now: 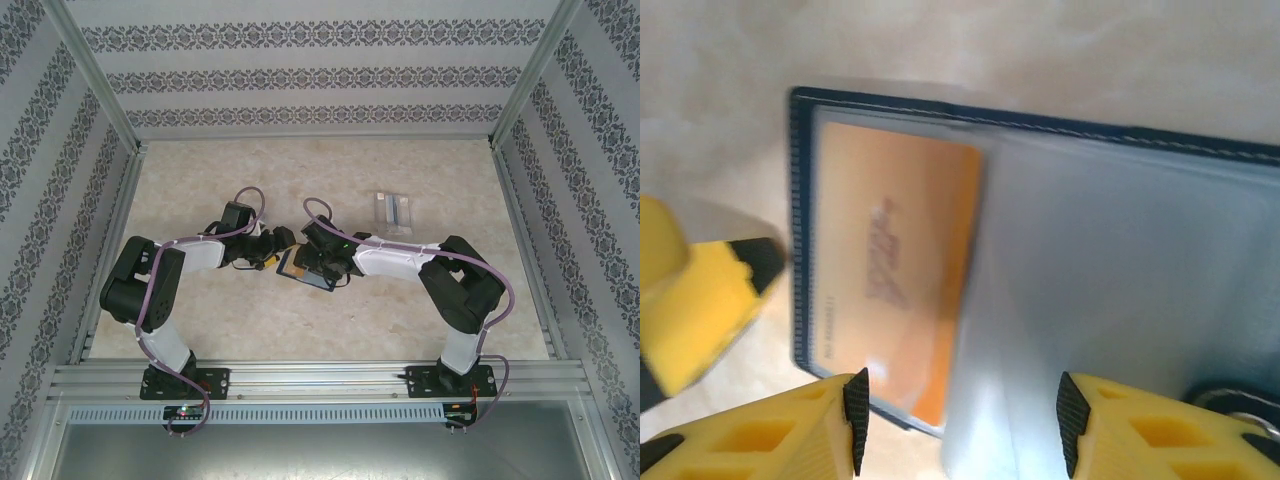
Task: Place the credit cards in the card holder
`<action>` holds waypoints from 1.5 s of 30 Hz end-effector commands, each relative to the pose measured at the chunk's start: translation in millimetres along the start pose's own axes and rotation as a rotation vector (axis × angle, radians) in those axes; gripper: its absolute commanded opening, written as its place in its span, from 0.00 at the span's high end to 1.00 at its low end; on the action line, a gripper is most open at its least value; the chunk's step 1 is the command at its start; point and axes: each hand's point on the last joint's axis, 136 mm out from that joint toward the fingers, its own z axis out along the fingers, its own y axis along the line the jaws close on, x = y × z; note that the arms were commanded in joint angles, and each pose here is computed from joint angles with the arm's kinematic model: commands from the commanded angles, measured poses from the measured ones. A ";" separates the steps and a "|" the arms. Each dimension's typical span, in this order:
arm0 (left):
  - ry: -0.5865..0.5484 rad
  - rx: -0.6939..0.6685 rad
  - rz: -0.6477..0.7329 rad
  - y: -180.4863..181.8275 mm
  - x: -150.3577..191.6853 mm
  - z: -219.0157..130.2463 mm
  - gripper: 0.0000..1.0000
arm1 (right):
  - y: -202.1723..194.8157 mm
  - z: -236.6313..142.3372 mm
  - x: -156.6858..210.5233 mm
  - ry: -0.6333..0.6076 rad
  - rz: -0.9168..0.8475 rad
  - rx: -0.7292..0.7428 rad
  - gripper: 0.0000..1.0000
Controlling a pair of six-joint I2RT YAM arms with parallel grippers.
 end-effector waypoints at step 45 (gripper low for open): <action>0.111 -0.021 -0.084 21.0 20.8 23.7 0.20 | -40.7 -20.0 17.4 0.017 0.105 0.035 0.41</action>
